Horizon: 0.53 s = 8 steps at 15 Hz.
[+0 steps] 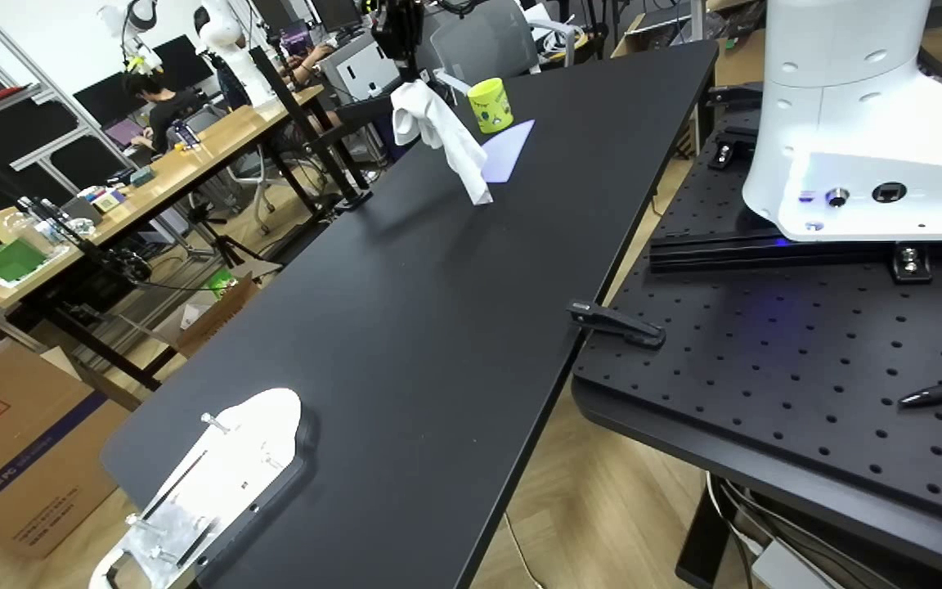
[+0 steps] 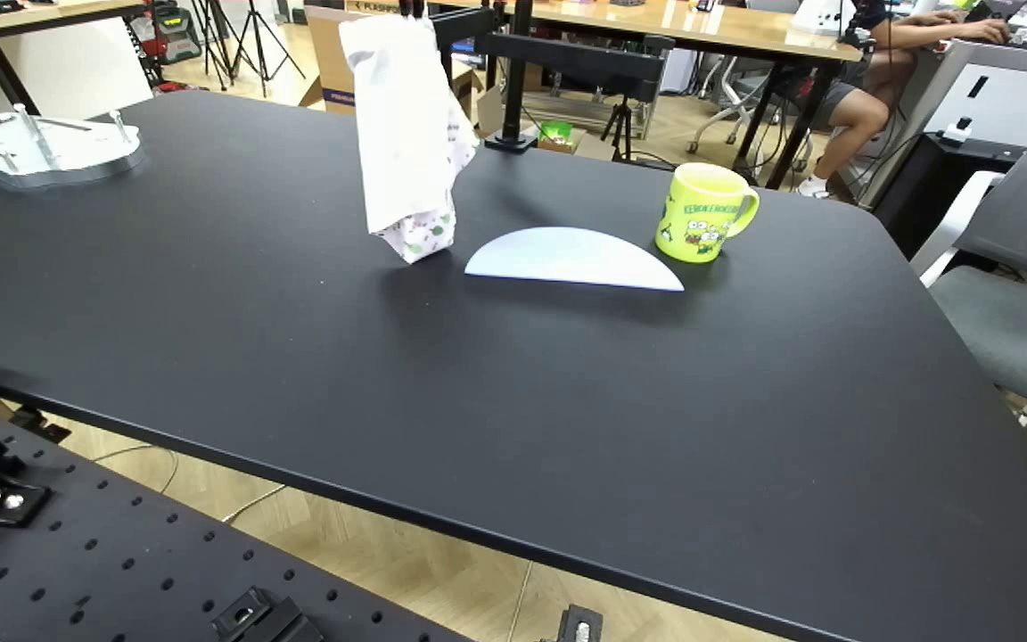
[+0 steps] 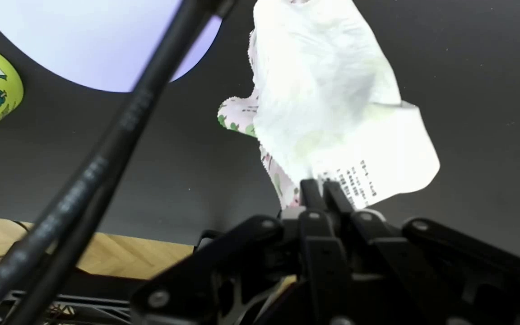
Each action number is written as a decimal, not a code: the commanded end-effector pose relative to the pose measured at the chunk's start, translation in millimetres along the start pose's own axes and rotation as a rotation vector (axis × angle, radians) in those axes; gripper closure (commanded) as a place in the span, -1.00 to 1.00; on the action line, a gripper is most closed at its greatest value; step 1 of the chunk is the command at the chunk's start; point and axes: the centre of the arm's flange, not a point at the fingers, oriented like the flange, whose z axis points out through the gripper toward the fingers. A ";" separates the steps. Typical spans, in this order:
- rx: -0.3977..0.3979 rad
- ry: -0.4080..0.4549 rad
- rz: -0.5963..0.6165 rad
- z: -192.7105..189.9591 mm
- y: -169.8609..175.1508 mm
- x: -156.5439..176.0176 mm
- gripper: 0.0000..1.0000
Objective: Unhang the cloth from the stand,hang it back up and hang it again
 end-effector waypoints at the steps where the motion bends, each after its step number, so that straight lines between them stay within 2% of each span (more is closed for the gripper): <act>1: 0.032 -0.003 0.007 0.2 8.7 3.4 1.00; 5: 0.046 -0.005 0.021 -11.1 9.4 -4.7 1.00; 8: 0.053 -0.002 0.044 -37.5 9.7 -11.8 1.00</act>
